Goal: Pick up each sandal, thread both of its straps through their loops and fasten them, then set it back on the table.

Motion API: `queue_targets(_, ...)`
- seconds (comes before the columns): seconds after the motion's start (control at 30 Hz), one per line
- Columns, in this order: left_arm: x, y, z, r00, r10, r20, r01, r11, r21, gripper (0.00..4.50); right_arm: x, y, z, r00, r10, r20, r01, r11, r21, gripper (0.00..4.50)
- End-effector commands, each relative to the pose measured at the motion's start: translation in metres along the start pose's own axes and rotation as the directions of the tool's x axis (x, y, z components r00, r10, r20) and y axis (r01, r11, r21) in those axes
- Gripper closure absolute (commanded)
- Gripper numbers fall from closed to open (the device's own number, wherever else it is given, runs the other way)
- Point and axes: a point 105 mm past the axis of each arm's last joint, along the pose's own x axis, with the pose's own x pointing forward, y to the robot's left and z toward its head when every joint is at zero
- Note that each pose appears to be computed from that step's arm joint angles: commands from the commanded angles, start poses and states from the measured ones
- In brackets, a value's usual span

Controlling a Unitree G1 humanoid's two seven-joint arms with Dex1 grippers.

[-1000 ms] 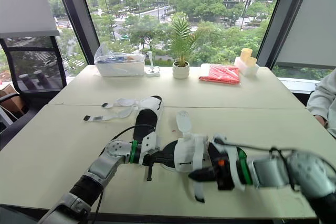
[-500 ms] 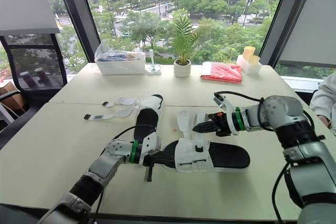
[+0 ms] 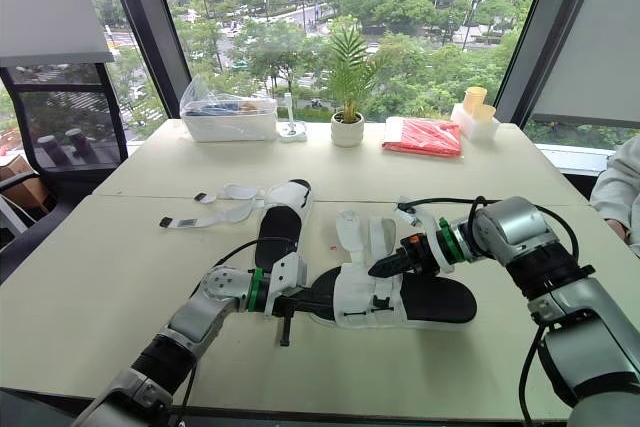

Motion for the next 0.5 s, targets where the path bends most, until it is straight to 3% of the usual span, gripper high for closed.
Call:
queue_targets(0.03, -0.0001, -0.0015, -0.0015, 1.000, -0.004, -0.011, 0.004, 1.000, 0.000, 4.50, -0.0027, 0.0058, 0.0010, 0.999, -0.003, 0.033, 0.006, 0.996, -0.084, 4.46)
queue_targets(0.27, 0.0020, -0.0029, -0.0006, 1.000, -0.013, -0.008, 0.013, 1.000, -0.002, 4.50, -0.0035, 0.0068, 0.0087, 0.991, -0.027, 0.132, 0.056, 0.972, -0.227, 4.46)
queue_targets(0.5, 0.0034, -0.0037, 0.0001, 1.000, -0.019, -0.005, 0.019, 1.000, -0.001, 4.50, -0.0116, 0.0064, 0.0107, 0.992, -0.036, 0.124, 0.066, 0.967, -0.245, 4.46)
